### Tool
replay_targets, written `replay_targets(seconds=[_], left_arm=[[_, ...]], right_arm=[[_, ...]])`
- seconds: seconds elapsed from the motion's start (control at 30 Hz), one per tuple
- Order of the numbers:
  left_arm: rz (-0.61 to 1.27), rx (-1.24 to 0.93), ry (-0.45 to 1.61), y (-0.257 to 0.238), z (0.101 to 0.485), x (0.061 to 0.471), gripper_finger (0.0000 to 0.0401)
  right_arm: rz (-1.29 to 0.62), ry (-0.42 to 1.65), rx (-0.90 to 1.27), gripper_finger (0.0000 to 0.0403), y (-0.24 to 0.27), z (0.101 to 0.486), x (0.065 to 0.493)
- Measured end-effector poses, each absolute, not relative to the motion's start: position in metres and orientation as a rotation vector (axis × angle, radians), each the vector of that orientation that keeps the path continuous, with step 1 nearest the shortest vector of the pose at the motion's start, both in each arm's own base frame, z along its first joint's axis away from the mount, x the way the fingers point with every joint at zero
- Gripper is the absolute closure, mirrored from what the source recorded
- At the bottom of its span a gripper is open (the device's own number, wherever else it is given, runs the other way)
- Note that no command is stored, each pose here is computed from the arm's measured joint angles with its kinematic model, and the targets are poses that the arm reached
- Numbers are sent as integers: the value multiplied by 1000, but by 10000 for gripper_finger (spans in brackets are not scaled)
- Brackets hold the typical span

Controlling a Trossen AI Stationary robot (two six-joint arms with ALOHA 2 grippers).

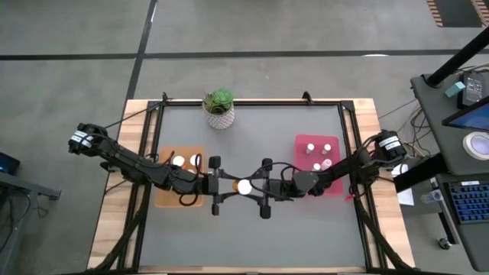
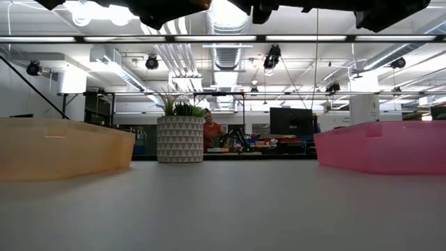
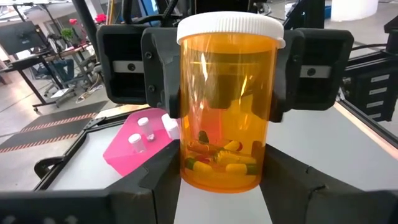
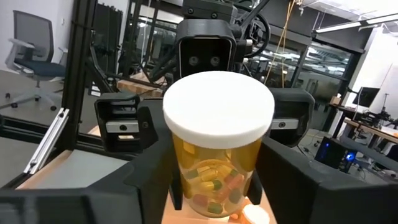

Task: Pick and place medicine bottles into bin by pill shape (circle, oval)
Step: Put the orange capsule bottle into the orange bin

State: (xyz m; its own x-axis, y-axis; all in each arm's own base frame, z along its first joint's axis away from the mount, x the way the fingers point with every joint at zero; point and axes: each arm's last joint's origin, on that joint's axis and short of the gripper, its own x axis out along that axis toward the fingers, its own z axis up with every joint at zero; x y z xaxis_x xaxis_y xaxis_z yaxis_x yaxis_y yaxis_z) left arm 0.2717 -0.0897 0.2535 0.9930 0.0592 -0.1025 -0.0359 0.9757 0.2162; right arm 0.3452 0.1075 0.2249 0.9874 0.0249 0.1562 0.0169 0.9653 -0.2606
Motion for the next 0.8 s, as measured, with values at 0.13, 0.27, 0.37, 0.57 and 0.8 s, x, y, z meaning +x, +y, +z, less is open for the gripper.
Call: replay_targets(seconds=[0.13, 0.27, 0.37, 0.57, 0.8], left_arm=[[47, 216, 109, -90, 253, 272, 235], [48, 214, 109, -90, 253, 272, 232], [50, 207, 110, -90, 253, 272, 216], [59, 206, 110, -89, 253, 272, 164], [55, 237, 191, -85, 256, 260, 131]], right_arm=[[4, -158, -265, 213, 108, 225, 345], [5, -154, -266, 216, 108, 224, 345], [-4, -145, -267, 216, 107, 224, 345], [-15, -99, -270, 217, 107, 221, 345], [3, 75, -223, 217, 105, 220, 338]])
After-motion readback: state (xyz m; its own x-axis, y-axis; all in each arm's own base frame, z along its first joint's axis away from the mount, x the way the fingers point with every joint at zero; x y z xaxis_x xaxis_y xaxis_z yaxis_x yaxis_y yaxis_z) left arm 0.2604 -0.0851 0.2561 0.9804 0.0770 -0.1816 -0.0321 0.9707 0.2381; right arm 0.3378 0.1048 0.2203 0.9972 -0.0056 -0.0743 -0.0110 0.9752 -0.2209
